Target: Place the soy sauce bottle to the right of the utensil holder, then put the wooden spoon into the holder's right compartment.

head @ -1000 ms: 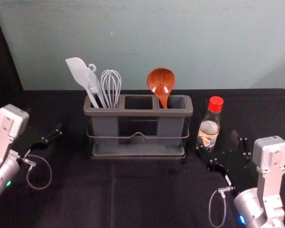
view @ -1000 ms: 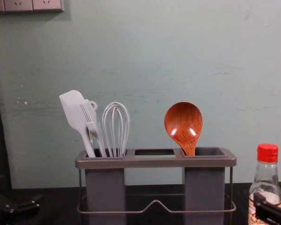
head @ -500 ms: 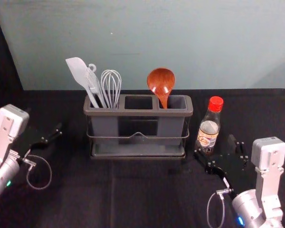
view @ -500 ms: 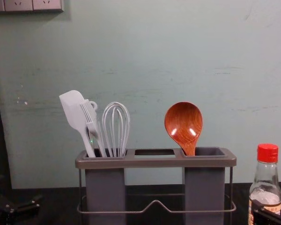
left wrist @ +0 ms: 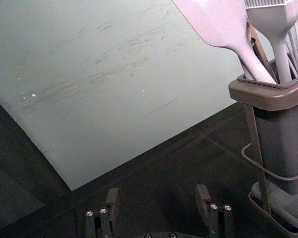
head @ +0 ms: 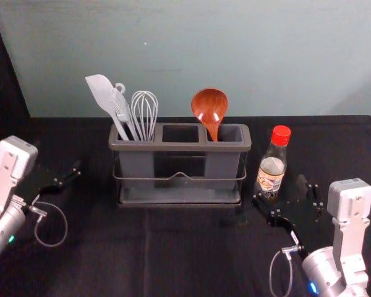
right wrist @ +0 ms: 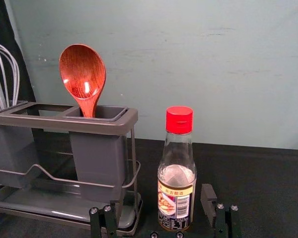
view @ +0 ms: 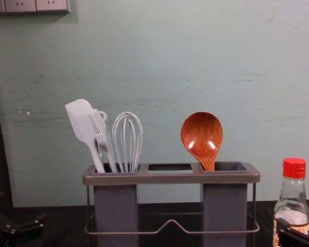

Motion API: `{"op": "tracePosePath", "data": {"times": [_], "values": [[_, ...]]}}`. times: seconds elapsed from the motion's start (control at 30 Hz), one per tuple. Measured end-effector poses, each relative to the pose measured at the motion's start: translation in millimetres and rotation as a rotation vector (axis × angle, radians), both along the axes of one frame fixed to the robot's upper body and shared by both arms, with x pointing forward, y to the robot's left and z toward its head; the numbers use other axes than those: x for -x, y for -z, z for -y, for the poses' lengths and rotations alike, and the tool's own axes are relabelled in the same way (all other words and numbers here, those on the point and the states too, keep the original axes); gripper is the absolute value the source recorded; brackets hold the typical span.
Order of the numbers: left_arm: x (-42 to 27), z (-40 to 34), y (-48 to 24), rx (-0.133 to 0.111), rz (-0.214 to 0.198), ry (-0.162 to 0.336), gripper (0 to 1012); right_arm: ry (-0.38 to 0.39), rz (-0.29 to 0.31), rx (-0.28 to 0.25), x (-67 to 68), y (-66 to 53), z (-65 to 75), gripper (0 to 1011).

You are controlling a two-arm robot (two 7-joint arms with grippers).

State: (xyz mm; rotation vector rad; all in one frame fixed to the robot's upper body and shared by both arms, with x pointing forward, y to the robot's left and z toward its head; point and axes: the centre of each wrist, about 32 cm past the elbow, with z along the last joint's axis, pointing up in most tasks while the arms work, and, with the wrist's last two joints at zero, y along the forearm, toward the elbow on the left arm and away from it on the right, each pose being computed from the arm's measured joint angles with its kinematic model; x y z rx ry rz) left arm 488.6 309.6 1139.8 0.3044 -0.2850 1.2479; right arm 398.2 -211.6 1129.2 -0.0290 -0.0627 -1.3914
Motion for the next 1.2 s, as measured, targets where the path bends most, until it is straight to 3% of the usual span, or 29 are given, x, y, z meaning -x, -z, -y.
{"op": "tracePosePath", "data": {"times": [1.2], "values": [[0.0, 0.0, 0.0, 0.0, 0.0, 0.0, 1011, 0.001, 0.003, 0.001, 0.1, -0.3, -0.1, 1004]]}}
